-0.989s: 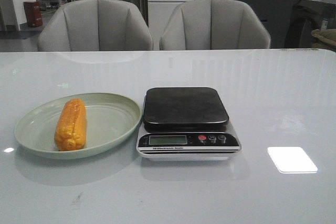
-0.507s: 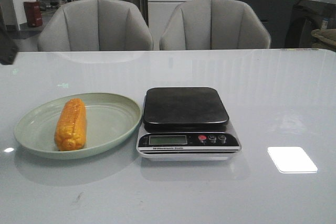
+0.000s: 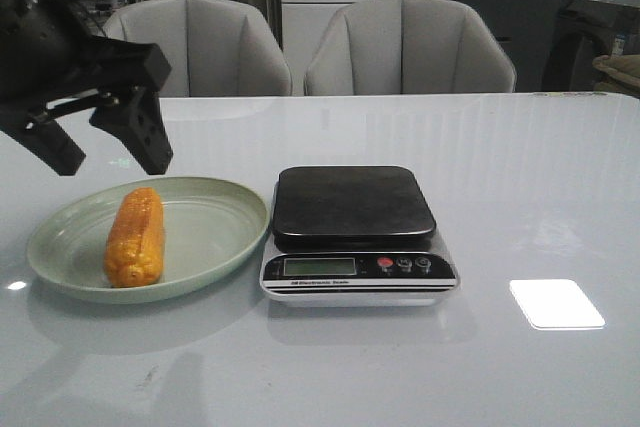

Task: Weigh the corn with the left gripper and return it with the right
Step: 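Lower the left gripper over the corn cob on the green plate and grasp it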

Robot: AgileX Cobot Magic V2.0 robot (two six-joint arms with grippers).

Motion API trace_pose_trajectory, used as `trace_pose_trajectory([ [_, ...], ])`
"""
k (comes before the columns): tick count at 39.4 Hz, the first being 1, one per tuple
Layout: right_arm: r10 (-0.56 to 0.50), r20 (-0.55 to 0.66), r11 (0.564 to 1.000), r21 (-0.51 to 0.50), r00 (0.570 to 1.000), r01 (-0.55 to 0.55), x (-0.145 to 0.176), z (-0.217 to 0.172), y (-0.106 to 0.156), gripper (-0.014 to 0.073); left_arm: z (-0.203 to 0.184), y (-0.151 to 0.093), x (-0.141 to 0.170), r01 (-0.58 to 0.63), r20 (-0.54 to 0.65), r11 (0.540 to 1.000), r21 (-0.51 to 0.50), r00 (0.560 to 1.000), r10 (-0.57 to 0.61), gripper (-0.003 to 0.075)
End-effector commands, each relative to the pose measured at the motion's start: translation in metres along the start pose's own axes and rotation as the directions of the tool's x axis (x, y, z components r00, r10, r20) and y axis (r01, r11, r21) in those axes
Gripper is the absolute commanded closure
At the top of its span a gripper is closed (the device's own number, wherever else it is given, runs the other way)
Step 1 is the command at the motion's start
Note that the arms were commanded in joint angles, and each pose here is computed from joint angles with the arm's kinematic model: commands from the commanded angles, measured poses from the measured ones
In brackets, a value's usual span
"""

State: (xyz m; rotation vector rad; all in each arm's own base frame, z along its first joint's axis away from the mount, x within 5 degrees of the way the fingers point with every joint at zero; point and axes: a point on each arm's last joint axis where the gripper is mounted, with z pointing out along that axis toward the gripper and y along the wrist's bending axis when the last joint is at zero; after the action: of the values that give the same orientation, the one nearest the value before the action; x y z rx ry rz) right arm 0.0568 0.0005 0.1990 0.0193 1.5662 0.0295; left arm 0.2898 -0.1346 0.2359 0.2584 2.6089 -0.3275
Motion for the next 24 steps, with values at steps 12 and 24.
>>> trace_pose_trajectory([
  [12,-0.018,0.087,1.000,0.009,0.996,0.018,-0.005,-0.001,-0.001,0.0409,0.033,-0.002,-0.016,0.052,-0.069,0.999,-0.014,0.996,-0.053,0.0195],
  [24,-0.018,0.087,1.000,0.009,0.996,0.018,-0.005,-0.001,-0.001,0.0409,0.053,-0.001,-0.015,0.053,-0.137,0.998,-0.031,0.989,-0.057,0.0283],
])
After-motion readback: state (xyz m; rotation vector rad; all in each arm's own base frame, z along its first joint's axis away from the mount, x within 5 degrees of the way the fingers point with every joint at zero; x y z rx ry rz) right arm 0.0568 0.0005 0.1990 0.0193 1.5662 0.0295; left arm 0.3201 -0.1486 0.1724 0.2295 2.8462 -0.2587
